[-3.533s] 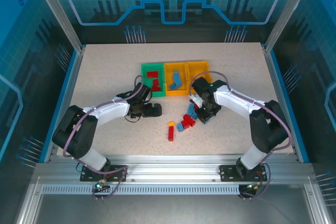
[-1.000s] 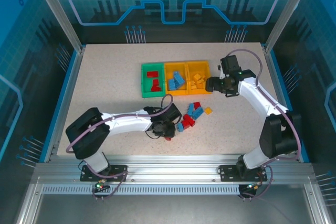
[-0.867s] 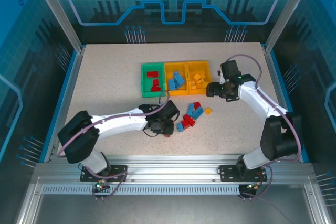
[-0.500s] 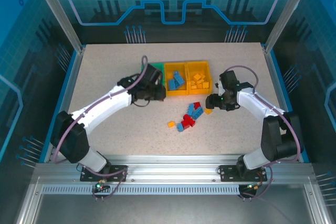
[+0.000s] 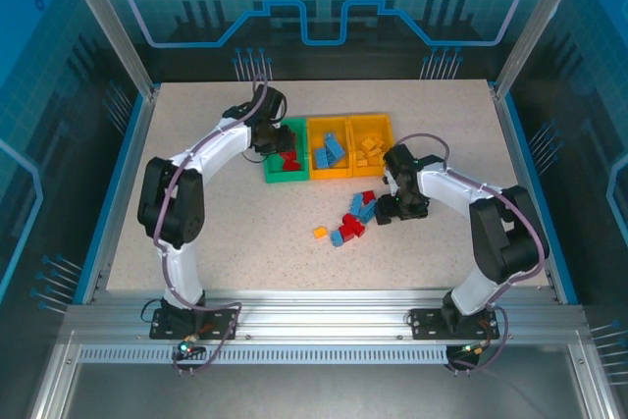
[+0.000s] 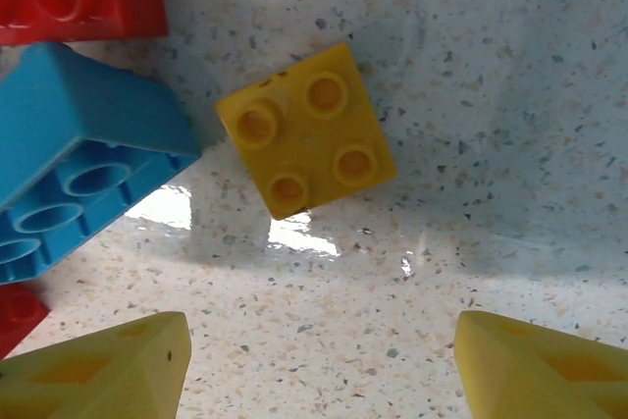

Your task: Sort the legos into containers by color

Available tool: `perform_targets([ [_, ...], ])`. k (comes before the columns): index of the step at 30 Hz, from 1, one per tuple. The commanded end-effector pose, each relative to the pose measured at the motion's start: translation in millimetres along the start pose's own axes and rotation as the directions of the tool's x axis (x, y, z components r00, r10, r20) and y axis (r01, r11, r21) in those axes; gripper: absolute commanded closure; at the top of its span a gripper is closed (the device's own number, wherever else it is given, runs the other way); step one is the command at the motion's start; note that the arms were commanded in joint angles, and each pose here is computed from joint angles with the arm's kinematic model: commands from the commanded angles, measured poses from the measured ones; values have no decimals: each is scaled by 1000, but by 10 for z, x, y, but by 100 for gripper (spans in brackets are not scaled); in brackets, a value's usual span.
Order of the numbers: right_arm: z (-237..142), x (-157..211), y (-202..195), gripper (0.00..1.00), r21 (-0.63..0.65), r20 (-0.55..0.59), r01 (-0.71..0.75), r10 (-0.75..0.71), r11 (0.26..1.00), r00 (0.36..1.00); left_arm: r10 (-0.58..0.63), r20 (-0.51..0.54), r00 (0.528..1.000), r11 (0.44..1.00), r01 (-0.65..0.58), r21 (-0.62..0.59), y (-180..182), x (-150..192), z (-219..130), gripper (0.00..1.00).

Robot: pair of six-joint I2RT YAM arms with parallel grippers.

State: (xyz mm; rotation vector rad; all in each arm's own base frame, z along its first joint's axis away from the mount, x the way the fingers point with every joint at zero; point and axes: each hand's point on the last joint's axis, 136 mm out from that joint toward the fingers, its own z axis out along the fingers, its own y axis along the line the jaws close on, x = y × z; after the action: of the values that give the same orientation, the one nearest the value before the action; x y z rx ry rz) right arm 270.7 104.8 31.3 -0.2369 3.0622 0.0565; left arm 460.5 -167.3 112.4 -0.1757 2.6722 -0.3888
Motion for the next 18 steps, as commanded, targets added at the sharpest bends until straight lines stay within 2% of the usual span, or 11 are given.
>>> perform_targets([
  [1,4,-56,-48,28,47,-10,42,-41,998,999,14,18,1000,999,-15,29,-26,-175,-20,68],
  [8,98,-247,-35,28,60,-25,133,-132,989,991,16,45,999,1000,-17,24,-9,-236,-18,53],
  [12,151,-331,-23,28,58,-41,200,-198,978,979,18,58,998,1000,-19,4,42,-214,-57,39],
  [15,214,-331,-44,31,55,-72,220,-216,974,974,5,59,998,1000,-6,17,40,-142,-109,24],
  [17,256,-308,-58,34,55,-92,231,-225,971,970,-4,66,998,1000,2,27,51,-79,-159,3],
  [18,274,-299,-65,35,57,-98,235,-229,970,969,-5,67,998,999,2,32,45,-45,-182,1],
])
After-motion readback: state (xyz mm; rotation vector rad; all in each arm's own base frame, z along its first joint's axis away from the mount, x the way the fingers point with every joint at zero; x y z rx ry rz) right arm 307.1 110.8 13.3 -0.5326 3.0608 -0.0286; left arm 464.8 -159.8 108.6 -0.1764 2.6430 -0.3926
